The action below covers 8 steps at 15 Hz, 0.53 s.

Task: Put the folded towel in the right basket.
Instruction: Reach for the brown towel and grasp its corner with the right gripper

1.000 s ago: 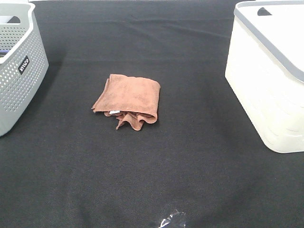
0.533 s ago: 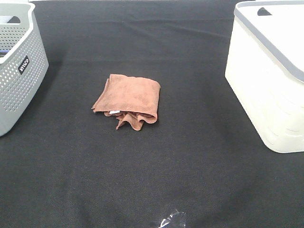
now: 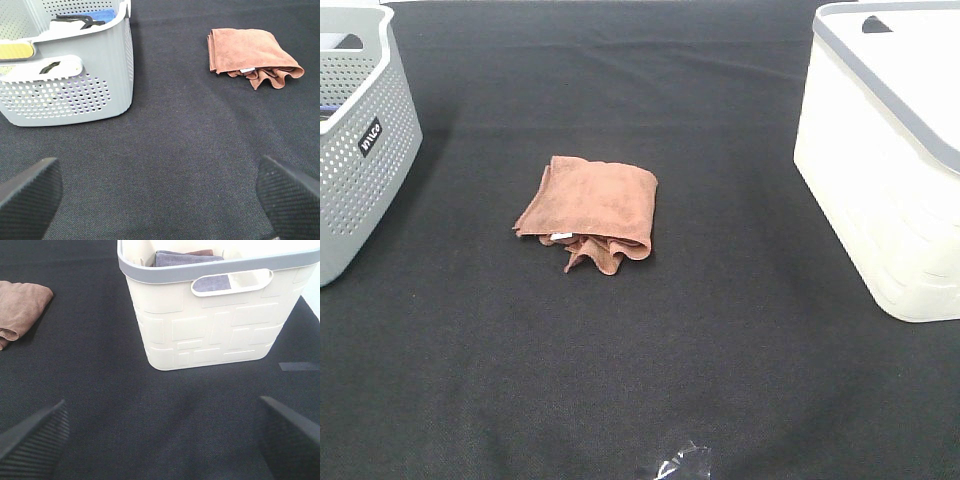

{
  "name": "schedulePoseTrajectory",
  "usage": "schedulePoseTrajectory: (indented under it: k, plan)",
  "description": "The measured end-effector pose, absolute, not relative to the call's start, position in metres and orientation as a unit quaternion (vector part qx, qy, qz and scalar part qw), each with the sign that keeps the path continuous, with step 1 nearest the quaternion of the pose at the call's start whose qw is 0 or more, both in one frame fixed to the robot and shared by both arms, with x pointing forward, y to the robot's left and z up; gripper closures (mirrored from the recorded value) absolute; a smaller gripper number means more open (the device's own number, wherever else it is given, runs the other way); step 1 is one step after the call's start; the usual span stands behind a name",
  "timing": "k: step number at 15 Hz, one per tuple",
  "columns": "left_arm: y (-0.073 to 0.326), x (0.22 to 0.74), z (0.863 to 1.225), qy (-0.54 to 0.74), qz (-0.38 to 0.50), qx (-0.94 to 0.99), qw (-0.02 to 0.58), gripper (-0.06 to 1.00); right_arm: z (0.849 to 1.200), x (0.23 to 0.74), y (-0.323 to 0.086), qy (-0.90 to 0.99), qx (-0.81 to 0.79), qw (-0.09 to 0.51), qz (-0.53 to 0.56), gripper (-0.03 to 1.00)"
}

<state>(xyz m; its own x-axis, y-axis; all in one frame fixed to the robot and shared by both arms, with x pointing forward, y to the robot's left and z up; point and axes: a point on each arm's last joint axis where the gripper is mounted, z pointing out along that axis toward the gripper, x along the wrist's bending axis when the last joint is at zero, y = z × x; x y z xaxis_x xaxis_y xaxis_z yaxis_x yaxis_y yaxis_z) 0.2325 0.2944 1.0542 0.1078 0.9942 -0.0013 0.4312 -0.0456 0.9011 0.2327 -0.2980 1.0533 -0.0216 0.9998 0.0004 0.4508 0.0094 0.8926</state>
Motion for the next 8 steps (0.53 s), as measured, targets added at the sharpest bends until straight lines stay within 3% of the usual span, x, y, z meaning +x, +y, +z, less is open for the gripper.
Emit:
schedulePoseTrajectory:
  k: [8]
  plan:
    - [0.2944, 0.2325, 1.0542, 0.566, 0.355, 0.630, 0.396, -0.04, 1.0533, 0.2327, -0.2980, 0.609, 0.596, 0.366, 0.375, 0.01]
